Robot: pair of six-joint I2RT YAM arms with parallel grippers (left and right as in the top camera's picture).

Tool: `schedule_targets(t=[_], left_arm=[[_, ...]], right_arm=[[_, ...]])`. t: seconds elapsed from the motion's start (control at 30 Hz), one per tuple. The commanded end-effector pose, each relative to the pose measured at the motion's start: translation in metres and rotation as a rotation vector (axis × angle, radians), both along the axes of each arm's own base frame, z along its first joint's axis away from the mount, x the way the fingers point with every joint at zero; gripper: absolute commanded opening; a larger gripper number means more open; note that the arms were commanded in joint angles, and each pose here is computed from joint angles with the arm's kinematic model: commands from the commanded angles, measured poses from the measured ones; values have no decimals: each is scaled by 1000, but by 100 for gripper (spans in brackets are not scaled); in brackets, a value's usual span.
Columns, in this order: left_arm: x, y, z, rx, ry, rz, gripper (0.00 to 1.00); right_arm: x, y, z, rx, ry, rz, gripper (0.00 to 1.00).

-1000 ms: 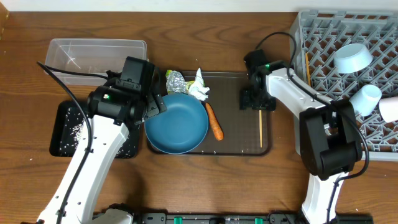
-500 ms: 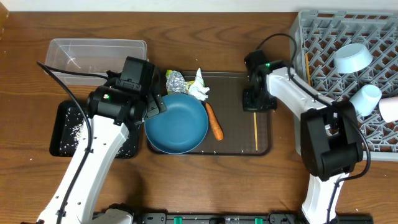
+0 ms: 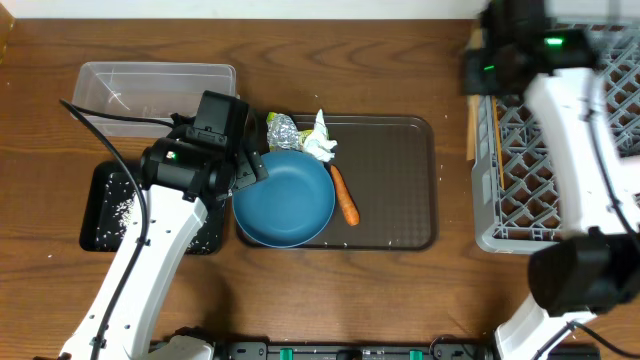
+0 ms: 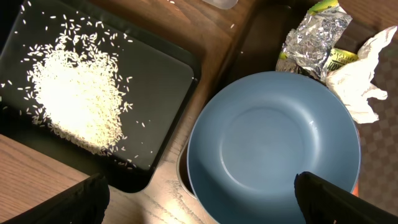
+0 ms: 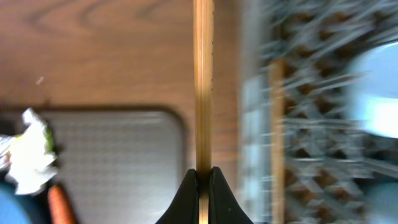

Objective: Sort waste into correct bins and load items into the dishwasher rack
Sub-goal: 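Carry the second chopstick to the rack's left side and insert it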

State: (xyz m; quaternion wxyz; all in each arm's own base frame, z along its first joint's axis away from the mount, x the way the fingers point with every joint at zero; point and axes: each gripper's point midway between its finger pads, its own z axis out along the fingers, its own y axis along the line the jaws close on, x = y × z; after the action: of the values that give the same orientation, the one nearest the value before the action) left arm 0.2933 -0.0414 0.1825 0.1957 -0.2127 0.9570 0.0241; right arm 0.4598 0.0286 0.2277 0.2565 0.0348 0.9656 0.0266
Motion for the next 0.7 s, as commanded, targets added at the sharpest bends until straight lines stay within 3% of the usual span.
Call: schedule_targets(t=[0.0,0.23,0.57,0.67], left_arm=[[1,4,3,18,-9,9,98],[1,4,3,18,-9,9,98],[1,4,3,18,-9,9,98],[1,4,3,18,-9,9,98]], right_arm=[[6,-32,-12,-59,17,1,1],[24,-54,-37,-36,24,-27,7],[33,-63,-81,-75,108,-47,5],[33,-63,-81,-75,108,-47,15]])
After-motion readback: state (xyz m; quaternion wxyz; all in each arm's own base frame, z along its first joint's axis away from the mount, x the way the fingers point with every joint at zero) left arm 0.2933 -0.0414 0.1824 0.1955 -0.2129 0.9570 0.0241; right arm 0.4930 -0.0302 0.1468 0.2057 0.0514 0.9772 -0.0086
